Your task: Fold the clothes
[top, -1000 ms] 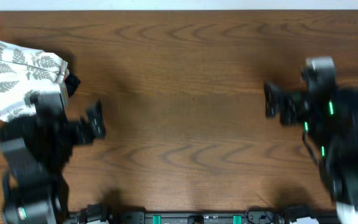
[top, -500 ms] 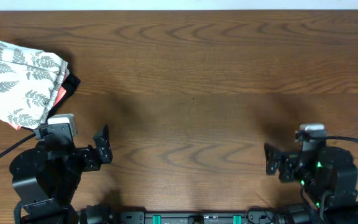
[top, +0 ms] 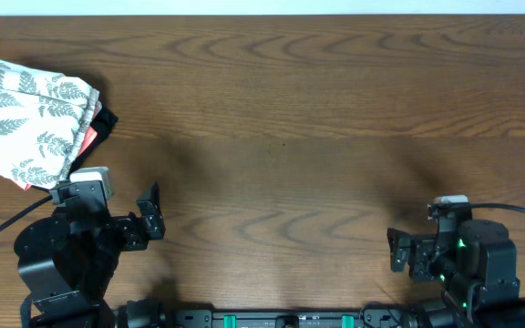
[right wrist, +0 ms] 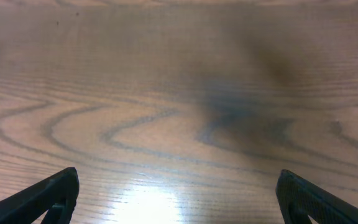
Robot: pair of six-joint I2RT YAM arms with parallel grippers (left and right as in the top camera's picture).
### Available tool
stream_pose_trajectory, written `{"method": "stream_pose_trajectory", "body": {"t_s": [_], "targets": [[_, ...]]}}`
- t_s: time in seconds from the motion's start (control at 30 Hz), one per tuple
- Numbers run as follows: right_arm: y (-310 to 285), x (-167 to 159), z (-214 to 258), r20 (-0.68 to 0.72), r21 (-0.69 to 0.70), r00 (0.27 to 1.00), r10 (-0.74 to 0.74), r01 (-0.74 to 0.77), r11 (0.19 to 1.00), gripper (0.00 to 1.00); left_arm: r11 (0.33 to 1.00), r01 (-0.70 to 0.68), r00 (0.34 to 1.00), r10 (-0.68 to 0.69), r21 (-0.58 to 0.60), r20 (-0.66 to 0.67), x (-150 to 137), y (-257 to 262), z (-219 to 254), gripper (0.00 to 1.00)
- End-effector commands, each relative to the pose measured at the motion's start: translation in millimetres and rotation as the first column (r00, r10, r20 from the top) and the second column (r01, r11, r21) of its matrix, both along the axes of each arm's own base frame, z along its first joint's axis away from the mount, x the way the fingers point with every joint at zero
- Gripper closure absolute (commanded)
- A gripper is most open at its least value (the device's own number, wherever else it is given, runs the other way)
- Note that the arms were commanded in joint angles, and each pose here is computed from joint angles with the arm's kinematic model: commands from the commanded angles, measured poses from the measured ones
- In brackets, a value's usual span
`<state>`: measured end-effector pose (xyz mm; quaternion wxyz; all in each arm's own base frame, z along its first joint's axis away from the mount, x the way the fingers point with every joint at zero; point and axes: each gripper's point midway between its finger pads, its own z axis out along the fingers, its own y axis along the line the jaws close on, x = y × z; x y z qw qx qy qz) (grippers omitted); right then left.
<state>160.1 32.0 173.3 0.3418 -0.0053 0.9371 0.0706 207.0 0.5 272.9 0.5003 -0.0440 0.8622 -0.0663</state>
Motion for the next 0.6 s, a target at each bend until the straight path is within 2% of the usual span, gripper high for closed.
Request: {"method": "stream_pose_trajectory", "body": {"t_s": [0.0, 0.17, 0.33, 0.43, 0.57], "targets": [[-6, -2, 5, 0.044, 0.004, 0.998, -0.036, 0.036, 0.999, 0.01, 1.0, 0.005, 1.0, -0.005, -0.005, 0.003, -1, -1, 0, 0.02], [-19, -11, 21, 0.186, 0.025, 0.977, -0.107, 0.104, 0.994, 0.01, 1.0, 0.005, 1.0, -0.005, -0.005, 0.003, -1, -1, 0, 0.02], [-23, -18, 24, 0.345, 0.03, 0.932, -0.112, 0.108, 0.994, 0.01, 1.0, 0.005, 1.0, -0.005, -0.005, 0.003, -1, -1, 0, 0.02], [-24, -9, 17, 0.396, 0.038, 0.91, -0.122, 0.116, 0.992, 0.01, 1.0, 0.005, 1.0, -0.005, -0.005, 0.003, -1, -1, 0, 0.02], [-22, 19, 12, 0.467, 0.031, 0.878, -0.107, 0.105, 0.994, 0.01, 1.0, 0.005, 1.0, -0.005, -0.005, 0.003, -1, -1, 0, 0.02]]}}
